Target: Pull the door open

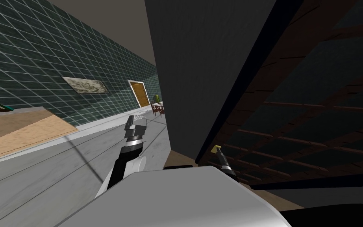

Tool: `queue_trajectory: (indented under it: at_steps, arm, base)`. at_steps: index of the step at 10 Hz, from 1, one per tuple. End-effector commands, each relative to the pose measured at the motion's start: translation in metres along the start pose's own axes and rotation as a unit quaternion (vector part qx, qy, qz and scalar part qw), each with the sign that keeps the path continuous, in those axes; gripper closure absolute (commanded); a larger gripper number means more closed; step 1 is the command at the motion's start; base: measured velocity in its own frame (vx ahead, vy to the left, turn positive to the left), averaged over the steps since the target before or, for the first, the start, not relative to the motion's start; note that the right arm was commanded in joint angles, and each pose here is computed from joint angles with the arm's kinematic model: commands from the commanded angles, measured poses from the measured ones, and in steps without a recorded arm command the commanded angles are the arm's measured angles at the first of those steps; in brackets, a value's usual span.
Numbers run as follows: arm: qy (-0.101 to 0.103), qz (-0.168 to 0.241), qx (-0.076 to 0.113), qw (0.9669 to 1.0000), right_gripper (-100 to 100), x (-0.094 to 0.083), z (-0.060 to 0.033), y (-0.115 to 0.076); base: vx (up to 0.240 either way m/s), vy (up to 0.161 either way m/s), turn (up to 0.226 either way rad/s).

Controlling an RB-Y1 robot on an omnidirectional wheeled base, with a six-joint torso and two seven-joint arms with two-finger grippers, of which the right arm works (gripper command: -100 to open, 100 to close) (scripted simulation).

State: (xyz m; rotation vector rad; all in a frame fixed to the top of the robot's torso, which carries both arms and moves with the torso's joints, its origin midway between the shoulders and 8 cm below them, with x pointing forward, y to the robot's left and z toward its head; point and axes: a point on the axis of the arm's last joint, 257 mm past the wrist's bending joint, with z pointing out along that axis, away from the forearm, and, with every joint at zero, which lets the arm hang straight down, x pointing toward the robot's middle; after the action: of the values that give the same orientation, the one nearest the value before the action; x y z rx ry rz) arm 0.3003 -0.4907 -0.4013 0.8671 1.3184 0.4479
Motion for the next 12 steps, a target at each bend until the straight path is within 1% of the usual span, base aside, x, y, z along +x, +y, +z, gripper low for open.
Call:
queue_trajectory:
  at_steps: [1, 2, 3, 5, 6, 7, 8, 9, 10, 12]
  arm:
    - [0.002, 0.018, 0.004, 0.9998, 100, 0.003, -0.0015, -0.002]
    - [0.002, 0.039, 0.004, 0.9992, 100, 0.005, 0.0005, 0.0]
    - [0.002, 0.04, 0.004, 0.9992, 100, 0.005, 0.0005, 0.0]
    - [0.003, 0.076, 0.003, 0.9971, 100, 0.008, 0.0045, 0.002]
    - [0.003, 0.086, 0.003, 0.9963, 100, 0.008, 0.0045, 0.002]
    - [0.004, 0.103, 0.003, 0.9946, 100, 0.01, 0.0066, 0.003]
    - [0.004, 0.109, 0.003, 0.9941, 100, 0.01, 0.0066, 0.003]
    - [0.004, 0.129, 0.003, 0.9917, 100, 0.012, 0.0086, 0.005]
    - [0.004, 0.131, 0.003, 0.9913, 100, 0.012, 0.0086, 0.005]
    - [0.005, 0.168, 0.002, 0.9857, 100, 0.016, 0.0129, 0.007]
  base:
    - [-0.026, -0.007, 0.007]
    - [-0.026, -0.011, 0.008]
    - [-0.026, -0.013, 0.011]
    - [-0.04, -0.014, 0.015]
    - [-0.046, -0.013, 0.013]
    - [-0.044, -0.013, 0.011]
    - [-0.032, -0.007, 0.009]
    - [-0.036, -0.01, 0.01]
    - [-0.028, -0.008, 0.009]
    - [-0.039, -0.018, 0.018]
